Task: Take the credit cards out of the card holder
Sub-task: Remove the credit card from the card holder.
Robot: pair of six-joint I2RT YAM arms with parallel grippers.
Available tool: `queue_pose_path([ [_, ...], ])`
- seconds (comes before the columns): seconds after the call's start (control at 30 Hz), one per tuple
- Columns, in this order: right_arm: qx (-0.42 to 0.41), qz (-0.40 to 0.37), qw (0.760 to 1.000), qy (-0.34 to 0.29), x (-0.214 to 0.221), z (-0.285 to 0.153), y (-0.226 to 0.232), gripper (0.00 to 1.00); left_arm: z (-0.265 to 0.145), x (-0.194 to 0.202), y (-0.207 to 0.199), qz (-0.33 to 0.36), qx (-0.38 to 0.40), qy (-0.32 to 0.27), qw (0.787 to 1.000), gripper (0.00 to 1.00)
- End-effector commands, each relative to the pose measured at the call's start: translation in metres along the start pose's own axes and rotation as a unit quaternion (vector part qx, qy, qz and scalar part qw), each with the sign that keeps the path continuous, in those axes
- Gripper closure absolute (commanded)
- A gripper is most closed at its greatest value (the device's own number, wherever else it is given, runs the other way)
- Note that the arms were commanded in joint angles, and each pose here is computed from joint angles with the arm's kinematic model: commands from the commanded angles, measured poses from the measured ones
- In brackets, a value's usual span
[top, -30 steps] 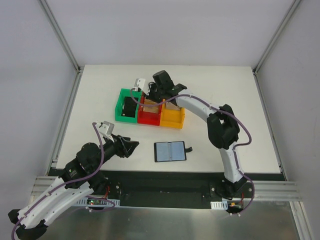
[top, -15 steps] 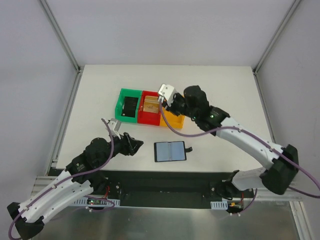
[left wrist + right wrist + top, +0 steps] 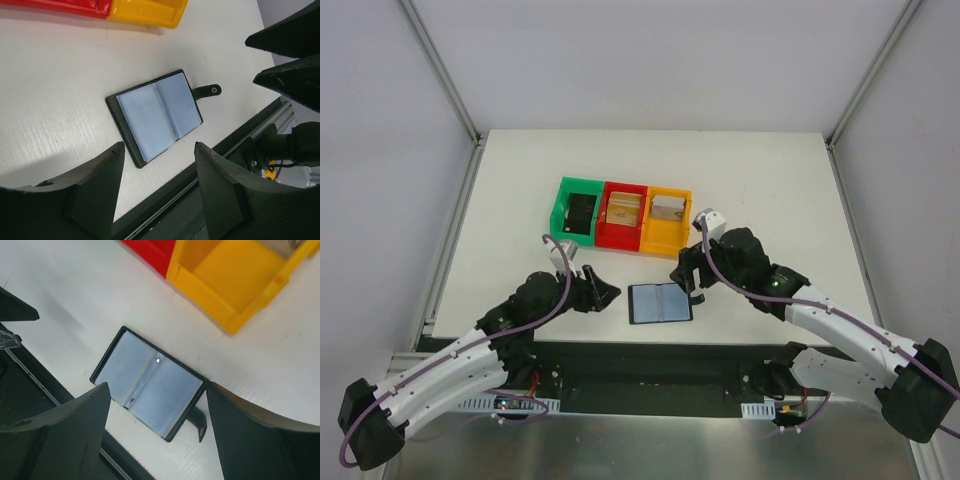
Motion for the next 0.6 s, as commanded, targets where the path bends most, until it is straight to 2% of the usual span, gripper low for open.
queue_pose_path([
  [0.0, -0.012, 0.152, 0.988, -0.002, 0.008, -0.002, 0.012, 0.22, 0.013, 0.009, -0.016, -0.057, 0.041, 0.03, 0.997, 0.44],
  [0.13, -0.02, 0.172, 0.984, 0.04, 0.038, 0.006, 0.017, 0.3, 0.03, 0.032, -0.022, -0.059, 0.024, 0.082, 0.995, 0.48],
  [0.23, -0.028, 0.19, 0.98, 0.045, 0.055, 0.011, 0.021, 0.35, 0.041, 0.042, -0.024, -0.051, 0.004, 0.092, 0.994, 0.48],
  [0.37, -0.028, 0.198, 0.978, 0.055, 0.073, 0.015, 0.022, 0.43, 0.052, 0.047, -0.02, -0.074, -0.003, 0.086, 0.994, 0.49],
  [0.57, 0.013, 0.186, 0.979, 0.086, 0.093, 0.014, 0.011, 0.43, 0.061, 0.047, -0.021, -0.077, -0.007, 0.087, 0.993, 0.49],
])
Point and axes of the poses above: each gripper's point midway between its finger pads, its own z axis out along the fingers, its own y axis along the line the jaws close on, x = y × z, the point moved 3 cm from there along -z, back along the fingers, and after that the axes turned 11 degrees about -z, right-handed, at the moved point
